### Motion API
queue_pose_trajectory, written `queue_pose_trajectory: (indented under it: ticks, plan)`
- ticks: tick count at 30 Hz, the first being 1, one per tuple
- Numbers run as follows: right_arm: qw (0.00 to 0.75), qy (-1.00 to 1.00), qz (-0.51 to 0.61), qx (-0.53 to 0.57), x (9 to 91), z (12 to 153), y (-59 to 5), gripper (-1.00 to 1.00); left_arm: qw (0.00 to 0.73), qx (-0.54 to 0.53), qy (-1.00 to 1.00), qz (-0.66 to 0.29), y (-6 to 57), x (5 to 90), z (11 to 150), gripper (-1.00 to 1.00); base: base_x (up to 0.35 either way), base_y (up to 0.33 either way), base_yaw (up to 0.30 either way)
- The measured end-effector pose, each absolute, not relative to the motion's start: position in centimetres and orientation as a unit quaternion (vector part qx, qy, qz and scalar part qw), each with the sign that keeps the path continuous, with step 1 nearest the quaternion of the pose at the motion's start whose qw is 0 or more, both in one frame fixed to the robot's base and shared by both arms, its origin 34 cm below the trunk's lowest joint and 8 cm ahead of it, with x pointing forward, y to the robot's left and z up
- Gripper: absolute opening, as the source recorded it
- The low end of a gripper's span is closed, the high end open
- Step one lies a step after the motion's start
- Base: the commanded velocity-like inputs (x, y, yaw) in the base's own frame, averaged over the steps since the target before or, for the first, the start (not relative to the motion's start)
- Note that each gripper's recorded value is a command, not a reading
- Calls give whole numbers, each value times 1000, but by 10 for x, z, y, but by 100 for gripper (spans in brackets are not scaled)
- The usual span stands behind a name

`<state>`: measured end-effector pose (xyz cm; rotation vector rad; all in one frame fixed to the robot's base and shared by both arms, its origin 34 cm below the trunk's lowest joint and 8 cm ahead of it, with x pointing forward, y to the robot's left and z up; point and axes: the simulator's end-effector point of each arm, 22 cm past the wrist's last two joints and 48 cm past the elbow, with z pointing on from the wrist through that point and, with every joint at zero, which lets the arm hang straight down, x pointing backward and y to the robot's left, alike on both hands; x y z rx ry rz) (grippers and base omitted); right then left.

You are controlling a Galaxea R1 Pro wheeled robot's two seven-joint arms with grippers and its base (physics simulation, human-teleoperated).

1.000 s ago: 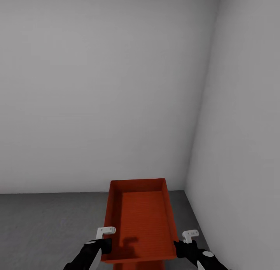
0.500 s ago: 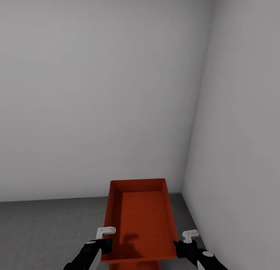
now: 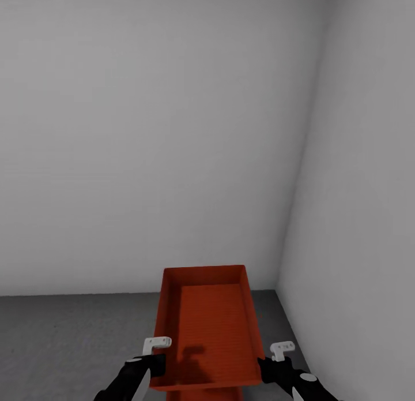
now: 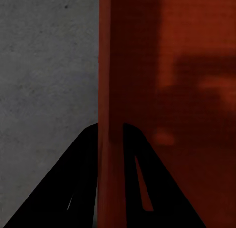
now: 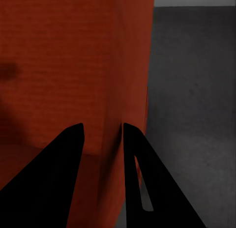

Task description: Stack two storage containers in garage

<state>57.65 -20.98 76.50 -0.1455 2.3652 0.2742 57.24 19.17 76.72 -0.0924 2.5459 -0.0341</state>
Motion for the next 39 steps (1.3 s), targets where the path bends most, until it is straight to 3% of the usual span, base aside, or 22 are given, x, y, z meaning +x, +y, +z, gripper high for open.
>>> queue_pose_trajectory:
  ticks: [9, 39]
  plan:
    - [369, 921, 107, -57, 576, 765, -210, -100, 293, -34, 956, -13, 192, 573, 767, -100, 0, 0, 116]
    - [370, 921, 108, -55, 577, 766, -209, -100, 293, -31, 956, -12, 193, 575, 770, -100, 0, 0, 2]
